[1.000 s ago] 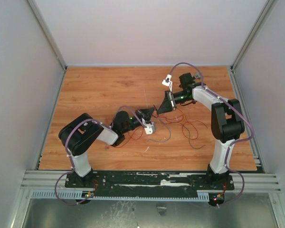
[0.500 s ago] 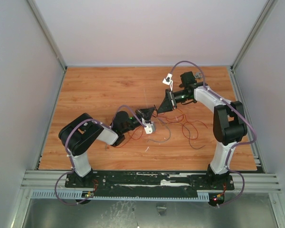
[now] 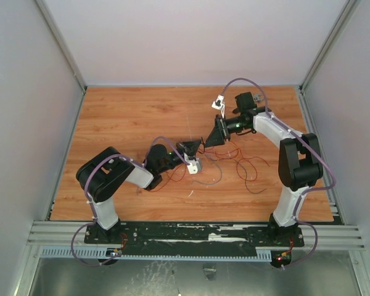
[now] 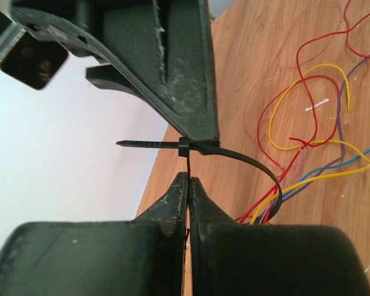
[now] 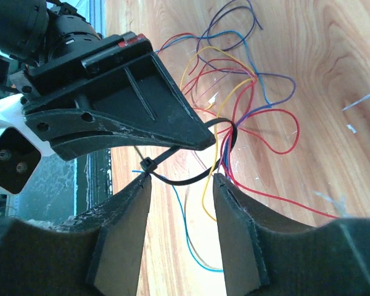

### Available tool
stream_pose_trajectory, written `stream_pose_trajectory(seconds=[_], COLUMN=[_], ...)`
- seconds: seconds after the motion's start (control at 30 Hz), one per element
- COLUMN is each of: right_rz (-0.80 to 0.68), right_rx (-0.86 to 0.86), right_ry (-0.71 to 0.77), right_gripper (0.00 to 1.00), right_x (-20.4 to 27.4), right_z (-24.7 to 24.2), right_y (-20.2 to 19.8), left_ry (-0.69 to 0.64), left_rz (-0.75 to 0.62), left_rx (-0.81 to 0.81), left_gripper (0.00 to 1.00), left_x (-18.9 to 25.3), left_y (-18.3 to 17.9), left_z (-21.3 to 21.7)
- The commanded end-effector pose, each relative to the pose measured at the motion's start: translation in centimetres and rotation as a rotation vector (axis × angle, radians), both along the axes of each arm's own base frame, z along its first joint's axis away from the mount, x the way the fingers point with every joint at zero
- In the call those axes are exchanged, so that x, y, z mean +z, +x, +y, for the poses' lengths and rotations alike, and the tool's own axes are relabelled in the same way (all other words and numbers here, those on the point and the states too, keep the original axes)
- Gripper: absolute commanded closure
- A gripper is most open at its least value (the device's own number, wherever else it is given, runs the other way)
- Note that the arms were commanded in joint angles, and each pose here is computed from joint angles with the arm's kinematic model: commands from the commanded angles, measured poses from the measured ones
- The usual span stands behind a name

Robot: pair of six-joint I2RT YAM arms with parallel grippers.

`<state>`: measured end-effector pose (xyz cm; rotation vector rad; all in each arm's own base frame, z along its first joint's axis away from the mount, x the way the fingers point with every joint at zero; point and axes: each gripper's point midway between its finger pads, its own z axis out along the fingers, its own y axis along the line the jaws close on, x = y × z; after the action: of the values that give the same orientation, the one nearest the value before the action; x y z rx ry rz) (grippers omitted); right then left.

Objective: Zip-tie the wires
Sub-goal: Tie the cable at the center of the board.

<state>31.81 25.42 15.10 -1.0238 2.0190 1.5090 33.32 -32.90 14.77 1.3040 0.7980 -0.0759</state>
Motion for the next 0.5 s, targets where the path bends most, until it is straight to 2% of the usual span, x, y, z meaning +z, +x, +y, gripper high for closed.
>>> stream_pose_trajectory(seconds=[0.0,0.17,0.47], right_rz=[-0.123,-0.187,-0.175], right_rx=[-0.019,-0.020,0.007], right_ry=[0.015,0.025,0.042], right_gripper=[0.51,0.44,0.43], right_x=[2.81,3.67,3.64], right_z=[-0.20,-0.32,0.50], right_y=[0.34,0.18,-0.50], left_ry=[-0.028,-0.032,-0.040], left_rz=[-0.008,0.003,0.011], left_rx=[-0.037,-0.037,-0.036], left_gripper=[1.00,1.00,1.00], left_x=[0.50,0.35,0.38], left_y=[-0.65,-0.59,-0.42], left_z=[-0.59,-0.54,-0.58])
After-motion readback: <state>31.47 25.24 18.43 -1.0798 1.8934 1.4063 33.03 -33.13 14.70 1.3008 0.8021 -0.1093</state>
